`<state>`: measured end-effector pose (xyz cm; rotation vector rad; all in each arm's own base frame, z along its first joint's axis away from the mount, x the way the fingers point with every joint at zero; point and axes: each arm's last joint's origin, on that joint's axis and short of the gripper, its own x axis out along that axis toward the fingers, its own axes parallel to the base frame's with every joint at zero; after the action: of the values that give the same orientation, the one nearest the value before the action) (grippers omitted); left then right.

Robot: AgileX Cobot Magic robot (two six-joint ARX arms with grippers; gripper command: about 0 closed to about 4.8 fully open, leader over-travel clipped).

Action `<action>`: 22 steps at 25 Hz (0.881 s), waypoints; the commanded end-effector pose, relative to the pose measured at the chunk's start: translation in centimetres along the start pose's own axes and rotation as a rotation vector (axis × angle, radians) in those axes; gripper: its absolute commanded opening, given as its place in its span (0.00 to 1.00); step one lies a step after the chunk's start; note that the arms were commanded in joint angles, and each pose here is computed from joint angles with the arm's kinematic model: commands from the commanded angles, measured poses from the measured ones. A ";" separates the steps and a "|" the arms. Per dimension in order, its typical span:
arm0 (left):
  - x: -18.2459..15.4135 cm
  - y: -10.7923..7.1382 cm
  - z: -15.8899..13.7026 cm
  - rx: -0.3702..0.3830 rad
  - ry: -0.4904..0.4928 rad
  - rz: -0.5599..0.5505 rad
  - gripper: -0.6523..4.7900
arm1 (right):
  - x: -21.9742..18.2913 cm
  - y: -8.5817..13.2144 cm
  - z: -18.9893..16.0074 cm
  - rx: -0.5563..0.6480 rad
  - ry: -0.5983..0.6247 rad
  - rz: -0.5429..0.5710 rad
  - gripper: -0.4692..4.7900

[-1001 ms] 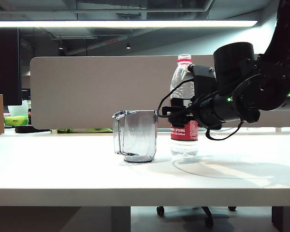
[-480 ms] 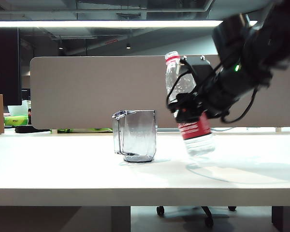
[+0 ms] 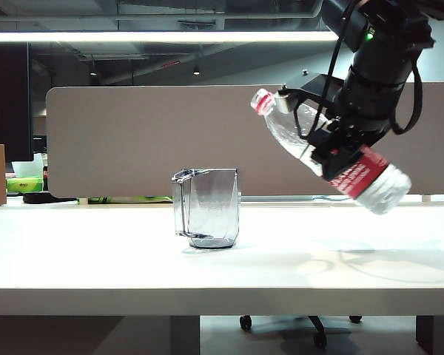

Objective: Pick up the mineral water bottle on the table and pour water into the mug until it's half full.

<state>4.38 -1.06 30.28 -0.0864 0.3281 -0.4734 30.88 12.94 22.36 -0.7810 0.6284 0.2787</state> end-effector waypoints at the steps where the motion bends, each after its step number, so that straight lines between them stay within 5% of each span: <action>1: -0.1 -0.1 0.2 0.005 -0.010 -0.005 0.16 | -0.8 -0.8 1.2 -0.097 -0.006 -0.092 0.47; 22: -0.1 -0.1 0.2 0.005 -0.010 -0.005 0.16 | -2.7 -0.6 4.0 -0.441 0.108 -0.210 0.47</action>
<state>4.39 -1.06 30.28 -0.0865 0.3284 -0.4734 30.58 15.33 25.64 -1.2752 0.6252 0.2312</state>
